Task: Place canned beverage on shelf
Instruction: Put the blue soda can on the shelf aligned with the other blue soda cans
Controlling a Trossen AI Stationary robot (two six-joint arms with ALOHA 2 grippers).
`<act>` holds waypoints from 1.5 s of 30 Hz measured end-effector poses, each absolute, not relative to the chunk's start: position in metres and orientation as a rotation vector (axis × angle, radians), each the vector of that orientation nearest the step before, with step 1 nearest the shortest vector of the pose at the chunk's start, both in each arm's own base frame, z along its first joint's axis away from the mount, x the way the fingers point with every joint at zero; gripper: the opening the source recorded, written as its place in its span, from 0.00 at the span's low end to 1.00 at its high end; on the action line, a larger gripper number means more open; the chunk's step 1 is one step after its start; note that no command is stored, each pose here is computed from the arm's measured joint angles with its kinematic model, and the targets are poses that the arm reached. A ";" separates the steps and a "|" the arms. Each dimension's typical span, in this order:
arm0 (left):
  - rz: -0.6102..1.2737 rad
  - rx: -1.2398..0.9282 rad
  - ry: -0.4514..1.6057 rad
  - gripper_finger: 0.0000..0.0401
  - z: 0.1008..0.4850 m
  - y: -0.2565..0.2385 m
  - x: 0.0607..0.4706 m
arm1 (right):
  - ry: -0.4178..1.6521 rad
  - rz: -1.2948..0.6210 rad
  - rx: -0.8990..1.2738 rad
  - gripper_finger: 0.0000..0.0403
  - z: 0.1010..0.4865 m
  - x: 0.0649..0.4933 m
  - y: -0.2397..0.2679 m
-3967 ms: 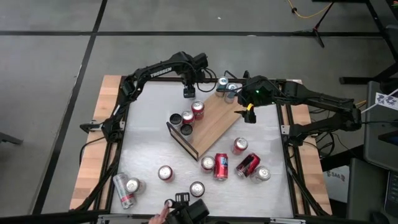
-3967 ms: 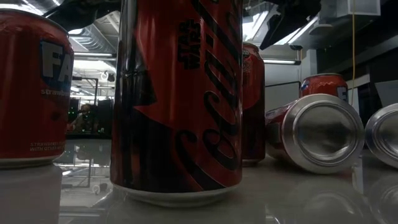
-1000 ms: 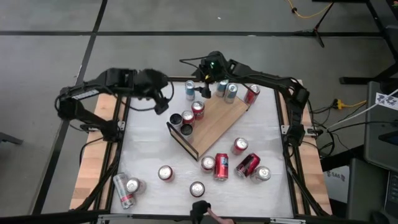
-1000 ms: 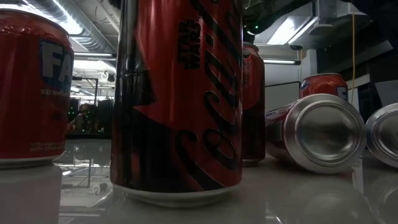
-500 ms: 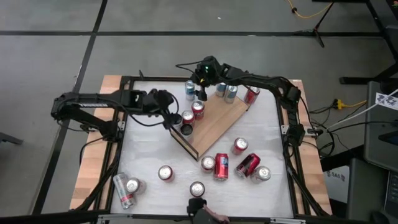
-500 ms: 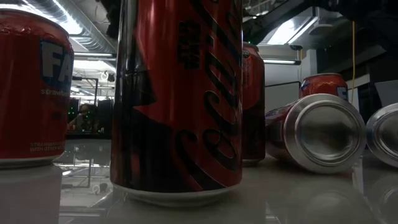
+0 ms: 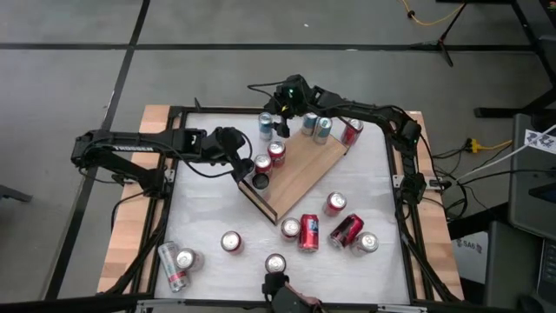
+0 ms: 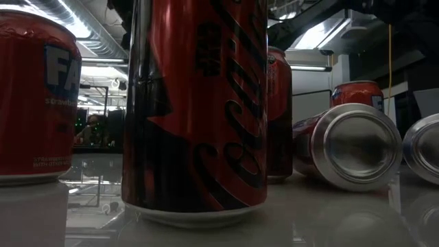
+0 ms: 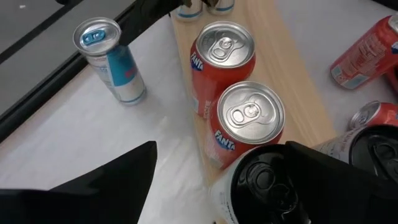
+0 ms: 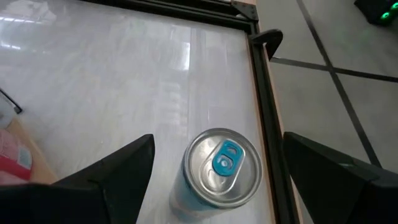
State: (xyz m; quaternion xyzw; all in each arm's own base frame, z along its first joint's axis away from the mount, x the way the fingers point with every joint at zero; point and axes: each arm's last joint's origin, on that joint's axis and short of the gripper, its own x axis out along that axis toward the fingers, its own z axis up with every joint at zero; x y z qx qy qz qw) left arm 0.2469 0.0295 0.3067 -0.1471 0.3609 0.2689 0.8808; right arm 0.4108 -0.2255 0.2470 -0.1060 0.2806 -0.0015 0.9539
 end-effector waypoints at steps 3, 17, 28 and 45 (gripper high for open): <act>0.560 -0.307 0.749 0.86 0.307 0.029 0.247 | 0.571 -0.003 -0.214 0.85 0.247 0.411 -0.225; 0.533 -0.335 0.568 0.86 0.338 0.027 0.223 | 0.595 -0.017 -0.180 0.85 0.225 0.417 -0.232; 0.508 -0.333 0.547 0.86 0.341 0.022 0.222 | 0.600 -0.009 -0.145 0.85 0.214 0.420 -0.234; 0.508 -0.332 0.549 0.86 0.341 0.022 0.222 | 0.614 -0.036 -0.157 0.85 0.214 0.420 -0.234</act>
